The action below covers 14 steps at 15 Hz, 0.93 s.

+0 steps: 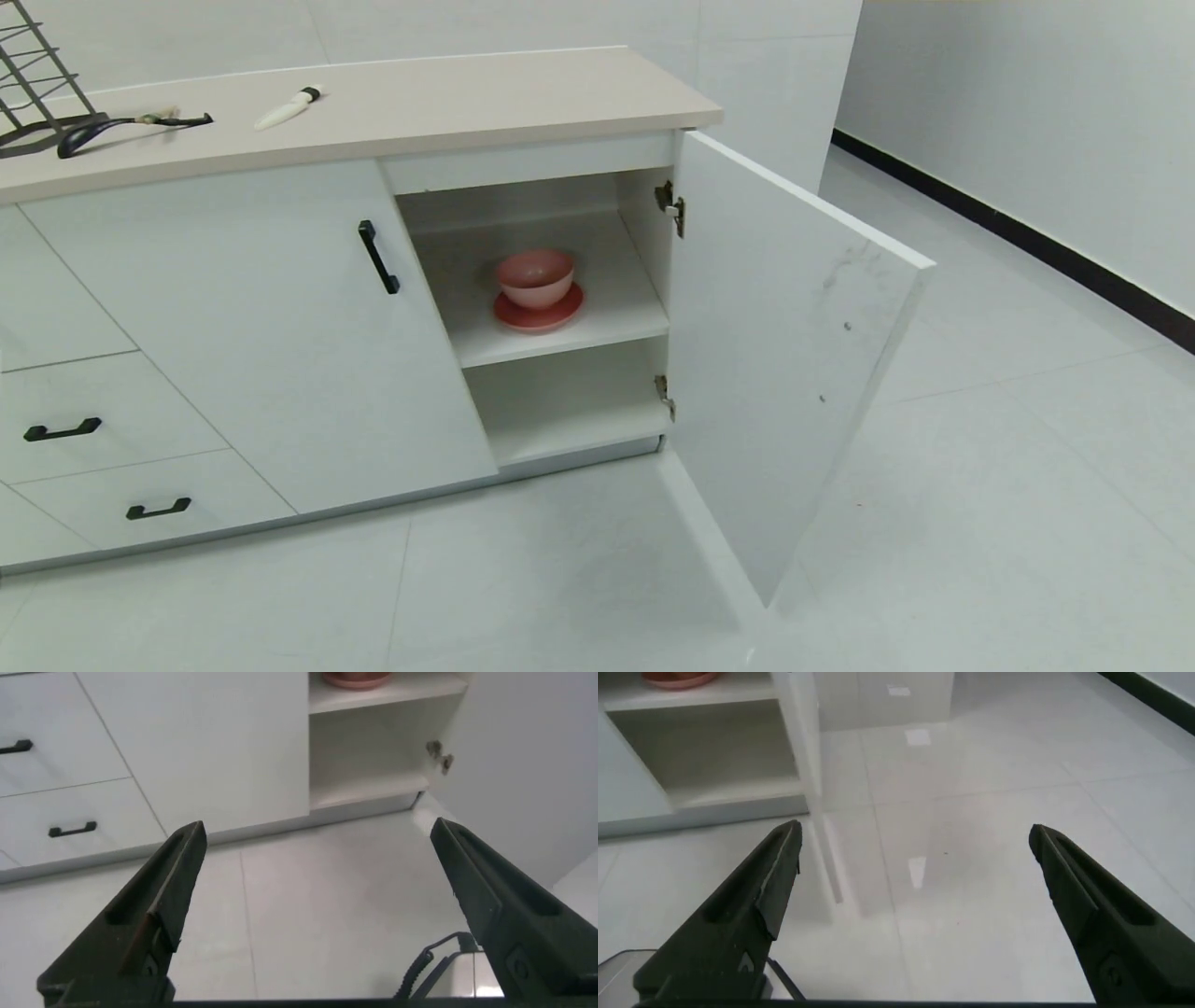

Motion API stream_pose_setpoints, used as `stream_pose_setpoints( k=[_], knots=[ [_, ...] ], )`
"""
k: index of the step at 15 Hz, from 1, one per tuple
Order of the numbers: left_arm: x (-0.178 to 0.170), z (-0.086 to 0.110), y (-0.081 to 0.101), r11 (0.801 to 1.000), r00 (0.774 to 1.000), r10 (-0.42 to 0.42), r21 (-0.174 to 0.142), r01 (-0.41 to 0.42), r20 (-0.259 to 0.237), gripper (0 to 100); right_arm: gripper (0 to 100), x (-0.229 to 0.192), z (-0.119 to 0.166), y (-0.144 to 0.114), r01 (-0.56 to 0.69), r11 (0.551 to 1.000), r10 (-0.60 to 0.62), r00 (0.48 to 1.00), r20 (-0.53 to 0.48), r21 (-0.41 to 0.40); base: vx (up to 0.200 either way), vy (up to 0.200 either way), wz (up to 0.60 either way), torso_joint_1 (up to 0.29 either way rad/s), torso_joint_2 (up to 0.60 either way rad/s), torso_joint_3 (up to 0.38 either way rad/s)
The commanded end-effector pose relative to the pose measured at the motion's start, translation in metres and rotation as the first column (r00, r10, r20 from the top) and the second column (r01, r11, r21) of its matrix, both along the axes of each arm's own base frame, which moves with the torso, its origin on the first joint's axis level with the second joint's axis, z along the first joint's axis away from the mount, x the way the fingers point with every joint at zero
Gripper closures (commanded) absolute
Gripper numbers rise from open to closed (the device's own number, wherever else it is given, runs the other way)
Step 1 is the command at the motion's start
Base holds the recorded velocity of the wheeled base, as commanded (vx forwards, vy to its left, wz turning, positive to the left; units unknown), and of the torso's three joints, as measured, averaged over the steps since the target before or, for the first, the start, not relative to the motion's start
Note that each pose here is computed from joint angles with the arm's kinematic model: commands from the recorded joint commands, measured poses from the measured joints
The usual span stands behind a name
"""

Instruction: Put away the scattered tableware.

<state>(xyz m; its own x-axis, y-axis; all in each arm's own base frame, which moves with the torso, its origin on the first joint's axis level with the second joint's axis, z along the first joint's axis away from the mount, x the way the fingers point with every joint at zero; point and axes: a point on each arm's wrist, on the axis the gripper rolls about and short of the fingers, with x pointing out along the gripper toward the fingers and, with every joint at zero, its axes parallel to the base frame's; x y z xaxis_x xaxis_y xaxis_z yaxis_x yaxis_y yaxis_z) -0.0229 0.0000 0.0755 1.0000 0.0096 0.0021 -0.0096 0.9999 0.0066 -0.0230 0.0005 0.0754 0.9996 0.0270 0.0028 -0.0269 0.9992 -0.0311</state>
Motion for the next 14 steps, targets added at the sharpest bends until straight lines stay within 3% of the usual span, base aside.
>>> stream_pose_setpoints(
  k=[1, 5, 6, 12, 14],
  knots=[
    [0.0001, 0.0001, 0.0000, 1.000, 1.000, 0.001, -0.008, -0.001, -0.001, 0, 0, 0.0002, 0.0001, 0.0000, -0.001, 1.000, 0.001, 1.000, -0.003, 0.007, 0.000, 0.000, 0.00, 0.000, 0.00, 0.000],
    [0.0001, 0.0003, 0.0000, 1.000, 1.000, 0.001, -0.014, -0.001, 0.001, 0, 0, 0.0002, 0.0001, 0.0001, -0.005, 1.000, 0.005, 1.000, -0.003, 0.000, 0.000, 0.000, 0.00, 0.000, 0.00, 0.000],
    [0.0001, 0.0003, 0.0000, 1.000, 1.000, 0.001, -0.014, -0.001, 0.001, 0, 100, 0.0002, 0.0001, 0.0000, -0.002, 1.000, 0.002, 1.000, -0.003, 0.005, 0.000, 0.000, 0.00, 0.000, 0.00, 0.000],
    [0.0001, 0.0001, 0.0000, 1.000, 1.000, 0.001, -0.016, -0.001, 0.000, 0, 100, 0.0002, 0.0001, 0.0000, -0.001, 1.000, 0.001, 1.000, -0.003, 0.011, 0.000, 0.000, 0.00, 0.000, 0.00, 0.000],
    [0.0001, 0.0001, 0.0000, 1.000, 1.000, 0.001, -0.016, -0.001, 0.000, 0, 100, 0.0002, 0.0001, 0.0000, -0.002, 1.000, 0.002, 1.000, -0.003, 0.011, 0.000, 0.000, 0.60, 0.002, 0.00, 0.007]
  ],
)
